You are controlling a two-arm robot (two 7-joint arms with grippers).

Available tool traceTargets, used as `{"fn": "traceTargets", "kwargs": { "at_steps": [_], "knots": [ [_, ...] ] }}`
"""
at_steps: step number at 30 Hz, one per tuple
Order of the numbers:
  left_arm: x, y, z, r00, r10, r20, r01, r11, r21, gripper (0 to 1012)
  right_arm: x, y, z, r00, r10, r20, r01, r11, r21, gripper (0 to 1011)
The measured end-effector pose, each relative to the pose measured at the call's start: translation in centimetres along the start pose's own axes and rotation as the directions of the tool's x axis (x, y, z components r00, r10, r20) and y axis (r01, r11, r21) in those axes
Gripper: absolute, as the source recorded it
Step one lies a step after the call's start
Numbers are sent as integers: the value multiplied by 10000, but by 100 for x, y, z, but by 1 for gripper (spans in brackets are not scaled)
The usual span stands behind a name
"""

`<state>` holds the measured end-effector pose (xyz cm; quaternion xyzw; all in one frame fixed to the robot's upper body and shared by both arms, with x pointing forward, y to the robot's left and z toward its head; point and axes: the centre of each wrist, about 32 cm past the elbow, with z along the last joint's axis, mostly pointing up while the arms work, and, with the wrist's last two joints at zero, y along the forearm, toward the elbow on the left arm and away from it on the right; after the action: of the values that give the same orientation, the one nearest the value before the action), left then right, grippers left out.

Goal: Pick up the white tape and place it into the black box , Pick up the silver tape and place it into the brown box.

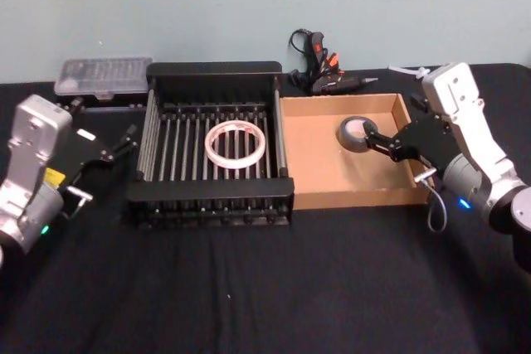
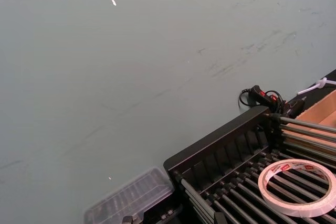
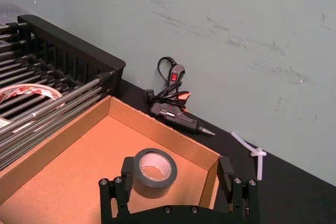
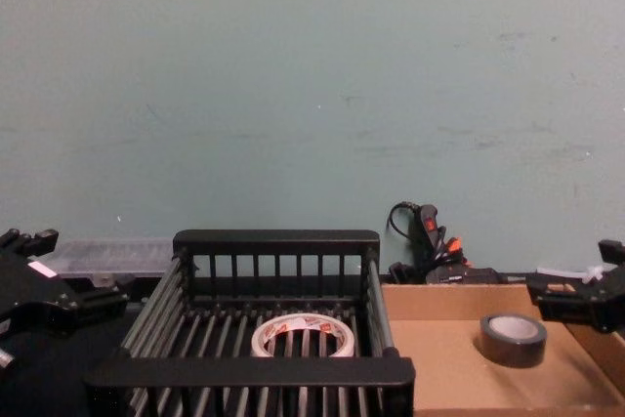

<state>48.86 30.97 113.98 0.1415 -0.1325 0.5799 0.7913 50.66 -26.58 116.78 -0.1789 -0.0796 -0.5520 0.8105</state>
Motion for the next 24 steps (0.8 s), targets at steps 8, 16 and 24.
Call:
{"fn": "traceTargets", "kwargs": {
  "at_steps": [8, 16, 24],
  "knots": [
    [0, 0, 0, 10000, 0, 0, 0, 10000, 0, 1001, 0, 1, 2, 10000, 14, 6, -14, 10000, 5, 1002],
    [0, 0, 0, 10000, 0, -1, 0, 10000, 0, 1002, 0, 2, 6, 10000, 24, 7, -24, 10000, 20, 1002],
    [0, 0, 0, 10000, 0, 0, 0, 10000, 1, 1001, 0, 2, 7, 10000, 29, 5, -29, 10000, 29, 1002]
  ]
}}
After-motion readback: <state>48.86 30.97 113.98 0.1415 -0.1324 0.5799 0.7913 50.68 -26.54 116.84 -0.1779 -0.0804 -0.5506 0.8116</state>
